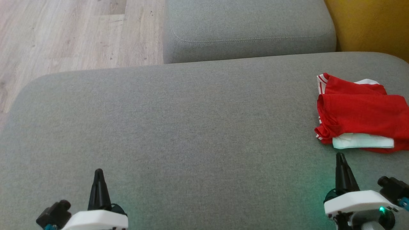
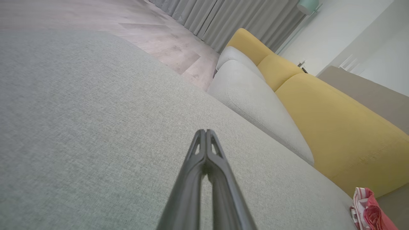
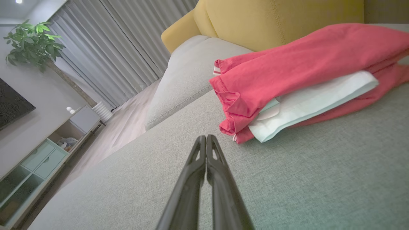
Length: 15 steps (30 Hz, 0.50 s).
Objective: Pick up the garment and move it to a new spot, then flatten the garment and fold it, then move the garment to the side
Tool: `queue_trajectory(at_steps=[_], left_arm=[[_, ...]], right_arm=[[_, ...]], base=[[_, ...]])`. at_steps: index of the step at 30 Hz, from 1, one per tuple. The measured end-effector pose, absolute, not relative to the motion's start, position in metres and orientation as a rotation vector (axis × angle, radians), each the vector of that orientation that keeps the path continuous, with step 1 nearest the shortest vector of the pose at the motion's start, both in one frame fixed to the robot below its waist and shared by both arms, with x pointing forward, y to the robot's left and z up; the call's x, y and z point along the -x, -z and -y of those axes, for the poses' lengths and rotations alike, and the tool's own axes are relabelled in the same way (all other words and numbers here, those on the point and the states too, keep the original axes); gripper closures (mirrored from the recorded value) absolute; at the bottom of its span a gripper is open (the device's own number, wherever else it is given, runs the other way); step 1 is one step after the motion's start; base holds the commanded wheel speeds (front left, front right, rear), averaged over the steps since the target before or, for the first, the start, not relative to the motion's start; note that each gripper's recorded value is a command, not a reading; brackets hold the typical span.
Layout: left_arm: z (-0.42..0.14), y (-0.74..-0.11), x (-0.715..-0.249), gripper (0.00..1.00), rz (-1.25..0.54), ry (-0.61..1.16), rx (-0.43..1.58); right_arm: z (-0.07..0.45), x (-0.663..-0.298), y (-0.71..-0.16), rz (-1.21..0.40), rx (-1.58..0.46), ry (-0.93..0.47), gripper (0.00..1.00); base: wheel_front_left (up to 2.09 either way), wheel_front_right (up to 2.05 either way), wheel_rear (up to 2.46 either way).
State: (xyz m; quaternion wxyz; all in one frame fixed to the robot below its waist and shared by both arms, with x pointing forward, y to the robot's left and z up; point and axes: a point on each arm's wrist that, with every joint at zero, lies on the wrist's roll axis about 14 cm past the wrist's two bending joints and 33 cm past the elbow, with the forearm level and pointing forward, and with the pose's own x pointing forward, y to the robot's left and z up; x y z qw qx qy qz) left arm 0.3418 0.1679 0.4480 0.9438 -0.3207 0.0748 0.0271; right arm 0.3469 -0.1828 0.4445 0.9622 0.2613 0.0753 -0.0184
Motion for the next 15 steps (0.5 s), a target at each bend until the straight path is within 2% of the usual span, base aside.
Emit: queue_trajectory(at_steps=[15], left_arm=[[-0.1721, -0.4487, -0.3471, 1.00, -0.164, -0.077, 0.802]], right_arm=[[0.1887, -0.3512, -0.4476, -0.149, -0.700, 0.073, 1.00]], base=[[0.00, 0.00, 0.00]])
